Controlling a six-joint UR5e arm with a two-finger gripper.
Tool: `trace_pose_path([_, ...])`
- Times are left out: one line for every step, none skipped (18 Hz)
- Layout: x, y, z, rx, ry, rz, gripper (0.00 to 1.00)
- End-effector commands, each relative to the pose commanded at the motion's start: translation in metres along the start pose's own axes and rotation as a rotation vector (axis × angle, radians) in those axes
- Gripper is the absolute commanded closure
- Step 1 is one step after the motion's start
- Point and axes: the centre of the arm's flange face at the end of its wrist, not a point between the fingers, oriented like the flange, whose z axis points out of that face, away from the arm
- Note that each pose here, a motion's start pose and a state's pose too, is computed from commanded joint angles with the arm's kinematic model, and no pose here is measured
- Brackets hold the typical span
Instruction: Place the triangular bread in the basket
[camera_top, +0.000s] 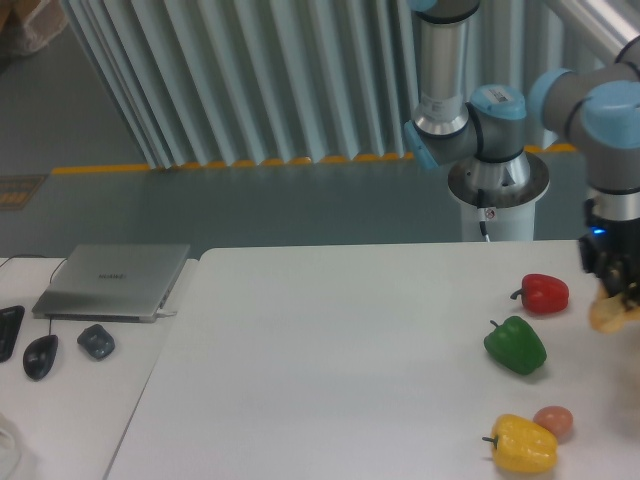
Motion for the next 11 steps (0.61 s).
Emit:
trace_pose_path([-0.006,0.009,0.002,0.000,-0.013,-0.013,0.79])
trace_pose_path([-0.015,0.021,0.009,-0.002,-0.038,-0.030,0.79])
trace_pose_path([-0.025,0.035,0.013,-0.005,-0.064,-0.056,0.79])
trace_pose_path([-0.031,0.045,0.014,-0.006,-0.072,-0.065,0.79])
trace_pose_path([-0.036,0.055,0.017,-0.009,-0.077,-0.066,0.79])
trace_pose_path([-0.041,0.060,0.019,-0.012,-0.079,-0.057,0.79])
trace_pose_path([-0.049,0.072,0.023,-0.016,-0.092,-0.054,0.79])
trace_pose_path([-0.052,0.081,0.026,-0.019,-0.098,-0.059,0.77])
trace_pose_path([-0.054,0.088,0.030,-0.021,-0.096,-0.065,0.76])
trace_pose_path([-0.059,0.092,0.038,-0.024,-0.102,-0.069,0.76])
trace_pose_path([-0.062,0.092,0.040,-0.026,-0.114,-0.070,0.75])
